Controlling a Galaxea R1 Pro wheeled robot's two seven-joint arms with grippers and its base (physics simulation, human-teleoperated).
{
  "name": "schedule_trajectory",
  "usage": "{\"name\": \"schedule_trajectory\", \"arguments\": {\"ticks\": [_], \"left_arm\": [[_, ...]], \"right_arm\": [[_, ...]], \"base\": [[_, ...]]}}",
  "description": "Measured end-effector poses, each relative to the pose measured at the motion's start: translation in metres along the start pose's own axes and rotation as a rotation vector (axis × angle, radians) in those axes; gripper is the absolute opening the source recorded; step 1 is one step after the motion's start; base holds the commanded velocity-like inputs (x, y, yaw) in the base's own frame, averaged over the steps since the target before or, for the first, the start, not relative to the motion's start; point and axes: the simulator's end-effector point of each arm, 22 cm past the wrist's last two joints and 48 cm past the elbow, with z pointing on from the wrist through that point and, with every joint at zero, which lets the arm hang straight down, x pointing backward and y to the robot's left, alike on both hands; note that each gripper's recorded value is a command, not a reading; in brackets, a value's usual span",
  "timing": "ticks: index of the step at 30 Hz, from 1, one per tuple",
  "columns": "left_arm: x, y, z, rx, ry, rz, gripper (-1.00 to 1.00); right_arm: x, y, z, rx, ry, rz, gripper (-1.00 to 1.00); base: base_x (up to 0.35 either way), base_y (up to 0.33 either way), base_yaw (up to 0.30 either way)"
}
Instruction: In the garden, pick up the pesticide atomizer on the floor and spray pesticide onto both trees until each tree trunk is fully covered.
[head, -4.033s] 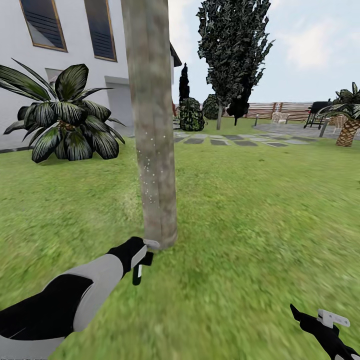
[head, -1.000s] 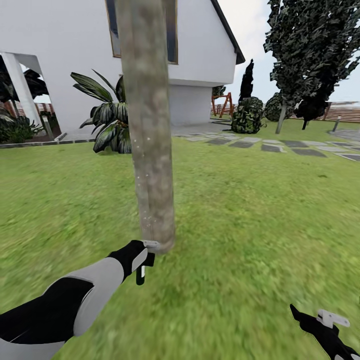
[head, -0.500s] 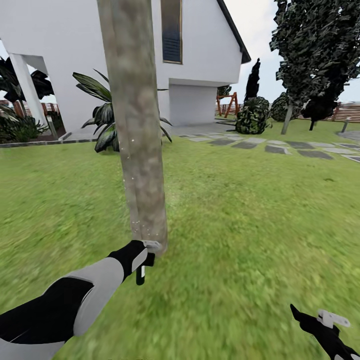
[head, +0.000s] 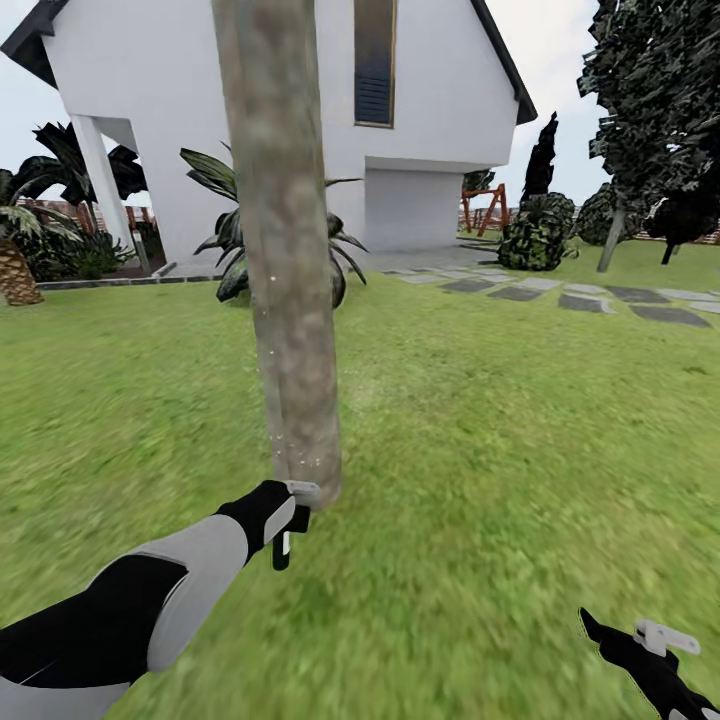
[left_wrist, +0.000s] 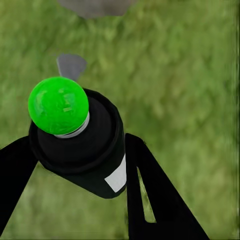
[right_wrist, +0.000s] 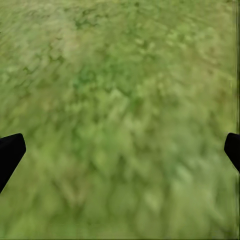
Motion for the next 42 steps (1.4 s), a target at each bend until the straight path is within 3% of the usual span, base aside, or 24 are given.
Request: {"name": "schedule_trajectory", "arguments": {"ticks": [13,16,19,21,25,29,31,38,42], "left_arm": [[-0.001,0.001,0.000,-0.002,-0.002,-0.001,-1.00],[-0.015,0.000,-0.005,0.003,-0.033,0.000,-1.00],[-0.065,-0.001,-0.029,0.009,-0.111,0.002,-1.00],[-0.070,-0.002,-0.053,0.020,-0.015,0.026,-1.00],[-0.095,0.003,-0.083,0.015,-0.011,0.045,-1.00],[-0.141,0.009,-0.111,0.006,-0.075,0.045,-1.00],[-0.177,0.015,-0.137,-0.008,-0.133,0.047,-1.00],[-0.214,0.019,-0.166,-0.012,-0.193,0.042,-1.00],[-0.245,0.023,-0.194,-0.021,-0.248,0.041,-1.00]], "right_arm": [[0.000,0.000,0.000,0.001,0.000,0.000,1.00],[0.000,-0.001,0.000,0.001,0.000,0.000,1.00],[-0.001,-0.001,0.000,0.001,-0.001,0.000,1.00],[0.000,-0.001,0.000,0.001,0.000,0.000,1.00],[0.000,-0.001,0.000,0.001,0.000,0.000,1.00],[0.000,-0.001,0.000,0.001,0.000,0.000,1.00],[-0.001,-0.001,0.000,0.002,-0.001,0.001,1.00],[0.000,-0.001,0.000,0.002,0.000,0.001,1.00],[-0.001,-0.001,0.000,0.002,-0.001,0.001,1.00]], "base": [[-0.081,-0.170,0.148],[-0.003,-0.002,0.002],[0.000,0.000,0.000],[0.000,0.000,0.000],[0.000,0.000,0.000],[0.000,0.000,0.000],[0.000,0.000,0.000],[0.000,0.000,0.000],[0.000,0.000,0.000]]}}
